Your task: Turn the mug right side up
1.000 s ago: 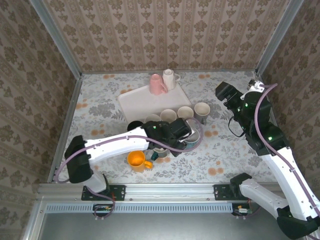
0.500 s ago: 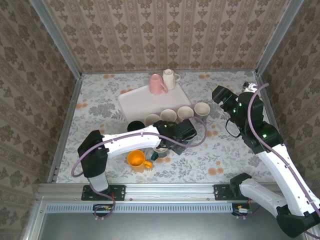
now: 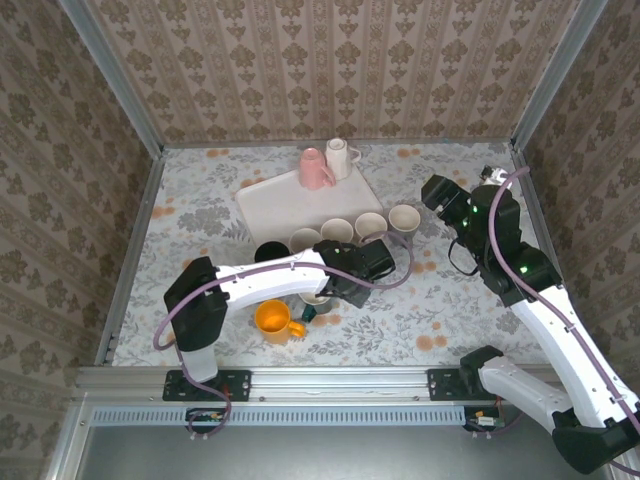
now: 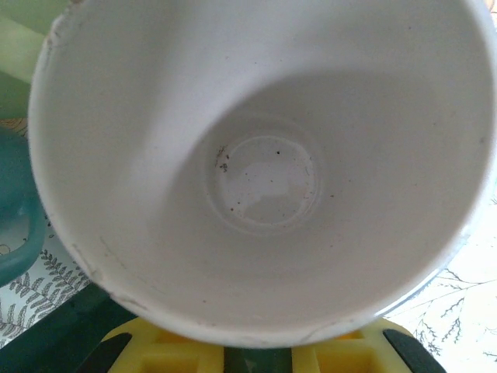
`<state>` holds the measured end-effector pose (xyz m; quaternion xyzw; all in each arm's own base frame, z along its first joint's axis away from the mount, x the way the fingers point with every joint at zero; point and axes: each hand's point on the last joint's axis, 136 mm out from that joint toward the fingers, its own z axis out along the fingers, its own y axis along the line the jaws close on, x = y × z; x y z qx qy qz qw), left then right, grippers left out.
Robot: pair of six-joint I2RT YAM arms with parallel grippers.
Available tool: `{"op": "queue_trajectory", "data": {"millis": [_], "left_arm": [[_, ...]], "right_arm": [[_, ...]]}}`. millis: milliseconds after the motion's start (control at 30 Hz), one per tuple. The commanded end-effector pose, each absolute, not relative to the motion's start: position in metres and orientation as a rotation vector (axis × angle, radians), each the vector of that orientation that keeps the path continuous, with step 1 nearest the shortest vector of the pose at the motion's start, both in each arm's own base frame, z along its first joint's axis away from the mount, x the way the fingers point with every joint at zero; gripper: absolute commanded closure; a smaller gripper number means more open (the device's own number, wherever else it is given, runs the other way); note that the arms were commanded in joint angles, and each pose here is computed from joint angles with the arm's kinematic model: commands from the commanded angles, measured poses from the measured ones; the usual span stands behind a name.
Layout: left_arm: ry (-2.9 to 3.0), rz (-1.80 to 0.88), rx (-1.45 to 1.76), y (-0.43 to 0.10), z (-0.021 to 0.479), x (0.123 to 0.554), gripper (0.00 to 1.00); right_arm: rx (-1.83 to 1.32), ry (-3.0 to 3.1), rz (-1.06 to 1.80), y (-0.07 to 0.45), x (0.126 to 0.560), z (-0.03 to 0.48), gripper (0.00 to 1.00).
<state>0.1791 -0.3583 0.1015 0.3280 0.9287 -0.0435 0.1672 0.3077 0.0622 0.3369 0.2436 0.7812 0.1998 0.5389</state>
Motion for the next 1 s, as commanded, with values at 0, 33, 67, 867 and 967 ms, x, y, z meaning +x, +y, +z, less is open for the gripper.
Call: {"op": "queue_trajectory", "data": {"millis": [0,33,67,867,967], "left_arm": [[2.629,-0.101,0.877,-0.357,0.111,0.188,0.9],[2.627,-0.102,0.876,-0.356,0.112,0.188,0.85],[2.626,-0.1,0.871,-0.356,0.112,0.189,0.81],[2.61,-0.194,0.882,-0.351,0.133,0.177,0.69],[2.608,-0.197,0.883,-0.348,0.136,0.176,0.71]], "right_arm": [[0.569,1.831,0.486,0.062,0.308,0.342,0.14],[0.569,1.831,0.487,0.062,0.309,0.342,0.14],[0.568,1.831,0.489,0.063,0.309,0.341,0.14],[0.557,1.844,0.51,0.068,0.312,0.338,0.14],[0.554,1.852,0.514,0.069,0.313,0.336,0.14]]}}
